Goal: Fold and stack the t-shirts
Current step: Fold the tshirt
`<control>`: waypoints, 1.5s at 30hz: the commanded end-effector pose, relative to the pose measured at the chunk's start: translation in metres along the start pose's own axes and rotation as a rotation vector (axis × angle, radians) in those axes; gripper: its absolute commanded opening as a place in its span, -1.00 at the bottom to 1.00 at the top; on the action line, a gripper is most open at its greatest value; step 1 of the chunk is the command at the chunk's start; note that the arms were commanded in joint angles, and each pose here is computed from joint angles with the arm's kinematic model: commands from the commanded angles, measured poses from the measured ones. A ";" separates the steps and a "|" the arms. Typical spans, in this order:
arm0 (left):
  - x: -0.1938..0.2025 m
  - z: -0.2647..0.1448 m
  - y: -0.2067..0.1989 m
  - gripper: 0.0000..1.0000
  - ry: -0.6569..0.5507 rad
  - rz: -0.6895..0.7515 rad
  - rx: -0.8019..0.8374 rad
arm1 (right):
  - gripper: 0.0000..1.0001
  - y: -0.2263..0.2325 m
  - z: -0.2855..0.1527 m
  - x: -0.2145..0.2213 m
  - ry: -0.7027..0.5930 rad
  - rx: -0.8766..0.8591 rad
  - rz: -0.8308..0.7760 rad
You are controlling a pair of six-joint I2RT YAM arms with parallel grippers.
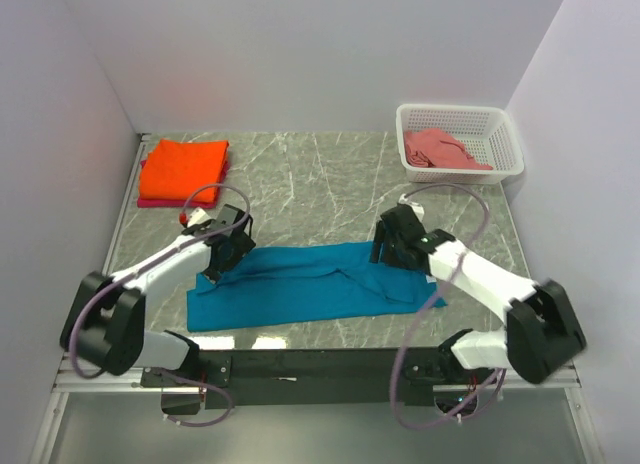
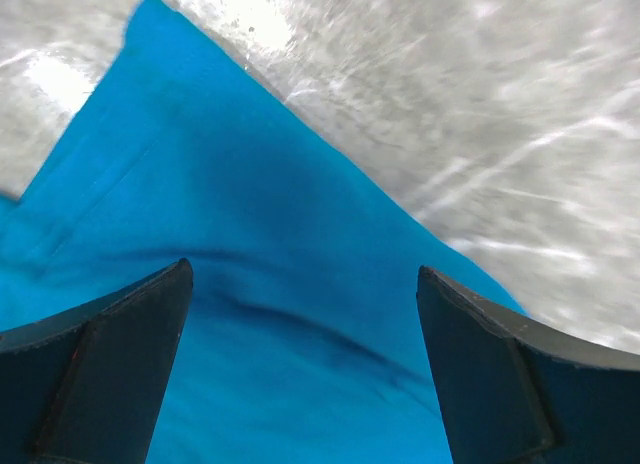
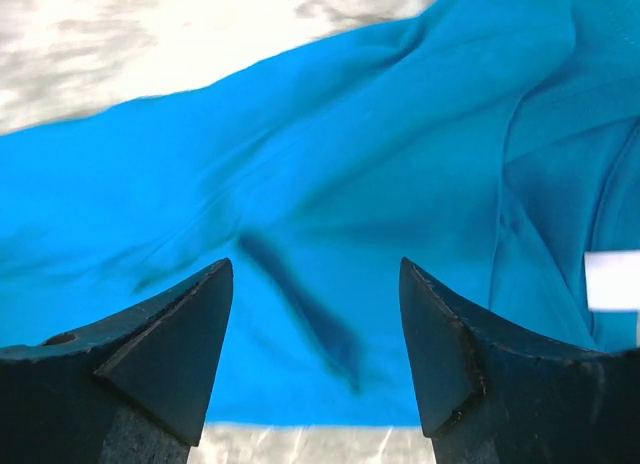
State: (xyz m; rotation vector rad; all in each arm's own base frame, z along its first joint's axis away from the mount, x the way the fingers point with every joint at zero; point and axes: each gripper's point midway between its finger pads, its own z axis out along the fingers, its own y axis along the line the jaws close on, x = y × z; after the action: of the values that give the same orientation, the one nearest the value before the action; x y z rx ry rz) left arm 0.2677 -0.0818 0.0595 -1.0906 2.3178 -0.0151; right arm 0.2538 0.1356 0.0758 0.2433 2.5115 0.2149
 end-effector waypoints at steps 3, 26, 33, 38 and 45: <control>0.016 0.025 0.002 0.99 0.053 0.091 -0.038 | 0.46 0.000 0.040 0.004 0.107 0.058 0.006; 0.141 -0.035 0.032 0.99 0.494 0.188 0.047 | 0.40 0.062 0.167 -0.099 0.234 -0.021 -0.342; 0.182 -0.068 0.053 0.99 0.591 0.338 -0.005 | 0.32 0.122 0.193 -0.115 0.302 -0.165 -0.388; 0.192 -0.093 0.045 0.99 0.577 0.434 -0.020 | 0.32 0.152 0.193 -0.117 0.273 -0.232 -0.404; 0.196 -0.126 0.018 0.99 0.578 0.537 0.161 | 0.35 0.171 0.164 -0.174 0.126 -0.234 -0.430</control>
State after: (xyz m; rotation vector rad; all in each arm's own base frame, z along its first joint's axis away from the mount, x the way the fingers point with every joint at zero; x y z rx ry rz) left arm 0.0922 -0.2261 0.0418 -0.4669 3.0106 -0.2426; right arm 0.5001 0.2754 0.0352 -0.3807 2.6360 0.3512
